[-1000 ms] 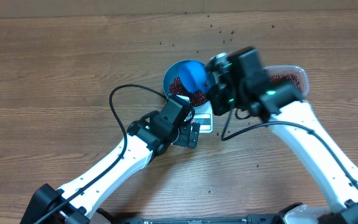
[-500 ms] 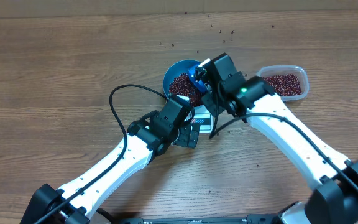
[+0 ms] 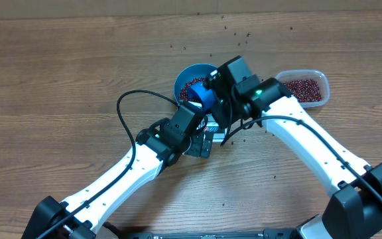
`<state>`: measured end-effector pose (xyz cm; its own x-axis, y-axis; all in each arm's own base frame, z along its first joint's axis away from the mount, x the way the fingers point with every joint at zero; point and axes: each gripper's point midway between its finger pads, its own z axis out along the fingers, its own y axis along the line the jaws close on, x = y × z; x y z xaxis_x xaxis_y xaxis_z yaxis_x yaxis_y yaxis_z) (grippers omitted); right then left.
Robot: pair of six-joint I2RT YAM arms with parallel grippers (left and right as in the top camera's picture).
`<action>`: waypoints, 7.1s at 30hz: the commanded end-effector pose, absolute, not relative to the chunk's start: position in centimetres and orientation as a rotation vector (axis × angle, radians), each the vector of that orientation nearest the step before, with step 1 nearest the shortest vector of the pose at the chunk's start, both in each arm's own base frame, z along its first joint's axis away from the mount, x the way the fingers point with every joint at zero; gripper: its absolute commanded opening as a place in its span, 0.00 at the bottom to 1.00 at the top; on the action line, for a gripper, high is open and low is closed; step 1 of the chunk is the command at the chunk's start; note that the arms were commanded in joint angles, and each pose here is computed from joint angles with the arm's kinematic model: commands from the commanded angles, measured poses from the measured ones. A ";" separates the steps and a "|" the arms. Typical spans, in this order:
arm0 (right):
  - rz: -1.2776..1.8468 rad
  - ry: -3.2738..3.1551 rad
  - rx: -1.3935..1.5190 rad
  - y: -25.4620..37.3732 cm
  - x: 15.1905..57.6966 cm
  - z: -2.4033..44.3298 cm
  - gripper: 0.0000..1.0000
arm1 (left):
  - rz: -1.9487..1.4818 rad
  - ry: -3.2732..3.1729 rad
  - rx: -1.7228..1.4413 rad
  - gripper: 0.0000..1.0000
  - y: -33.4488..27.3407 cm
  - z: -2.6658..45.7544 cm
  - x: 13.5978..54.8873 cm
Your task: Scoop item into bowl and weigh 150g on scale
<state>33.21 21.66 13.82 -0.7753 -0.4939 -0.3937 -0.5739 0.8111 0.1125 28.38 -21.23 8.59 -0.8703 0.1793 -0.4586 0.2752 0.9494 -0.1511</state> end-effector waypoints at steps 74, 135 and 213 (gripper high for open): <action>0.517 2.437 -0.612 18.2 36.3 27.3 0.04 | -0.279 2.647 0.352 1.00 -21.1 8.4 28.3; 0.396 2.402 -0.680 19.3 35.4 28.0 0.04 | -0.278 2.648 0.352 1.00 -21.1 8.4 28.3; 0.264 2.415 -0.692 18.6 35.4 27.4 0.04 | -0.278 2.648 0.352 0.99 -21.1 8.4 28.3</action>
<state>35.24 18.59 25.57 -0.7074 -0.4302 -0.5609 -0.5371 0.8430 0.0307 28.38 -21.23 8.59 -0.8703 0.1793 -0.4586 0.2752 0.9494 -0.1511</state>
